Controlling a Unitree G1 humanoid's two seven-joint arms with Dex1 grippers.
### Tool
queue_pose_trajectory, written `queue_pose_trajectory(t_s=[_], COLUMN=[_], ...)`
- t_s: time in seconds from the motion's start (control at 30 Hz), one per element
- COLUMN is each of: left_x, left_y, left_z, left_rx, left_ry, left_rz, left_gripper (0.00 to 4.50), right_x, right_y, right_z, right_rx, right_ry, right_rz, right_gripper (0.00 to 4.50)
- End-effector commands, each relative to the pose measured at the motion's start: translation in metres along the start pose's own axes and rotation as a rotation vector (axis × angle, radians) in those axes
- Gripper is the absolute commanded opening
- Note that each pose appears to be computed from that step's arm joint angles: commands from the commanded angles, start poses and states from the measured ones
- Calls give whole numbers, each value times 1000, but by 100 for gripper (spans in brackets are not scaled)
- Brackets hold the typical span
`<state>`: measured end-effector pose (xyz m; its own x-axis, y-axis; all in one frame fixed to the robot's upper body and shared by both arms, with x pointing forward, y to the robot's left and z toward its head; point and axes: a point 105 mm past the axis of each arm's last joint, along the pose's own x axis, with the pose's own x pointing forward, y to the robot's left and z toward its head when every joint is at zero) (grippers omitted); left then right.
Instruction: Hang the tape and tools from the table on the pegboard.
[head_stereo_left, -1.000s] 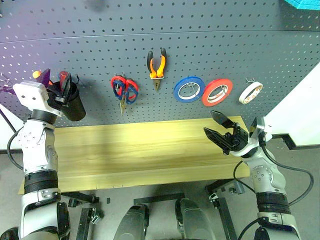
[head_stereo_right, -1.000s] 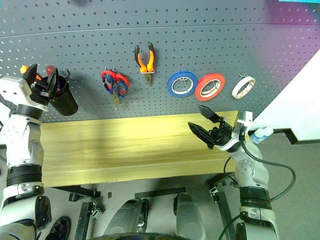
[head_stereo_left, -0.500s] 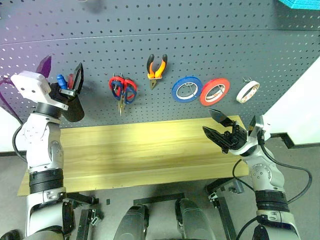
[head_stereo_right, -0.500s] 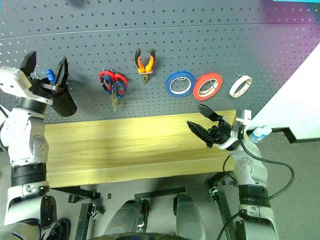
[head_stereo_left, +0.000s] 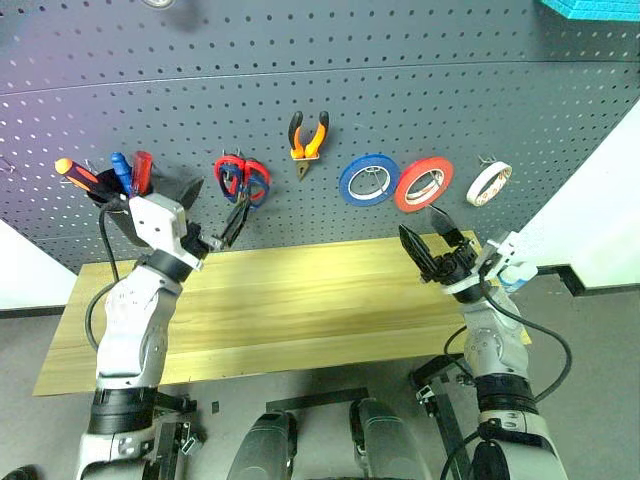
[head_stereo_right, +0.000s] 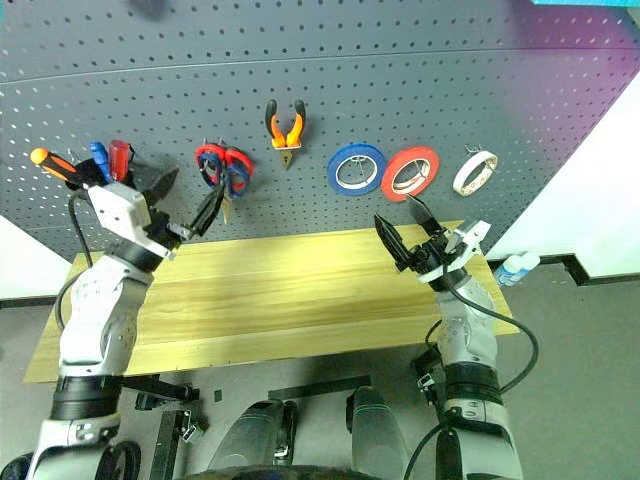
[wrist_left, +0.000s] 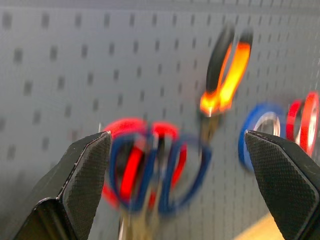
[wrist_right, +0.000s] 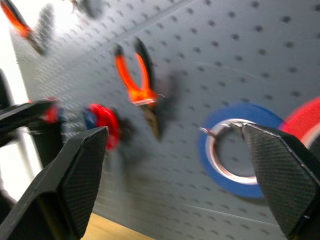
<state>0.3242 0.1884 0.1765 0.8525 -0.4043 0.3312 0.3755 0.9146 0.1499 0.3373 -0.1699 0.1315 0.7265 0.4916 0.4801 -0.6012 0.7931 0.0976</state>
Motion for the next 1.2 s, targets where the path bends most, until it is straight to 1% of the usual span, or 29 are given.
queue_pose_trajectory(t_s=[0.03,0.1,0.23,0.37,0.47,0.53,0.63,0.7,0.77,0.87,0.97,1.2], left_x=[-11,-20,-47,-75,-98,-111,-126,-131,-134,-139,-141,-133], left_y=[-13,-16,-13,-5,0,1,5,8,7,5,6,5], left_z=[-11,-27,-58,-80,-96,-105,-110,-109,-109,-111,-112,-114], left_rx=[17,-2,-23,-55,-104,-105,-138,-161,-144,-137,-144,-172], left_ry=[15,57,141,195,240,276,289,280,291,302,302,284], left_rz=[-31,-25,21,121,203,232,294,334,335,346,366,350], left_gripper=[445,445,445,445,445,445,445,445,445,445,445,445], right_x=[-8,-17,-37,-66,-85,-92,-99,-101,-100,-102,-106,-98], right_y=[-2,-7,-15,-21,-20,-18,-19,-21,-19,-13,-10,-9], right_z=[-11,-23,-34,-45,-50,-53,-55,-51,-47,-50,-58,-64], right_rx=[-52,-73,-151,-262,-275,-267,-279,-264,-275,-299,-272,-241], right_ry=[42,106,196,310,364,399,459,443,421,421,435,423], right_rz=[-131,-205,-363,-452,-508,-522,-533,-530,-527,-498,-501,-502], right_gripper=[450,450,450,450,450,450,450,450,450,450,450,450])
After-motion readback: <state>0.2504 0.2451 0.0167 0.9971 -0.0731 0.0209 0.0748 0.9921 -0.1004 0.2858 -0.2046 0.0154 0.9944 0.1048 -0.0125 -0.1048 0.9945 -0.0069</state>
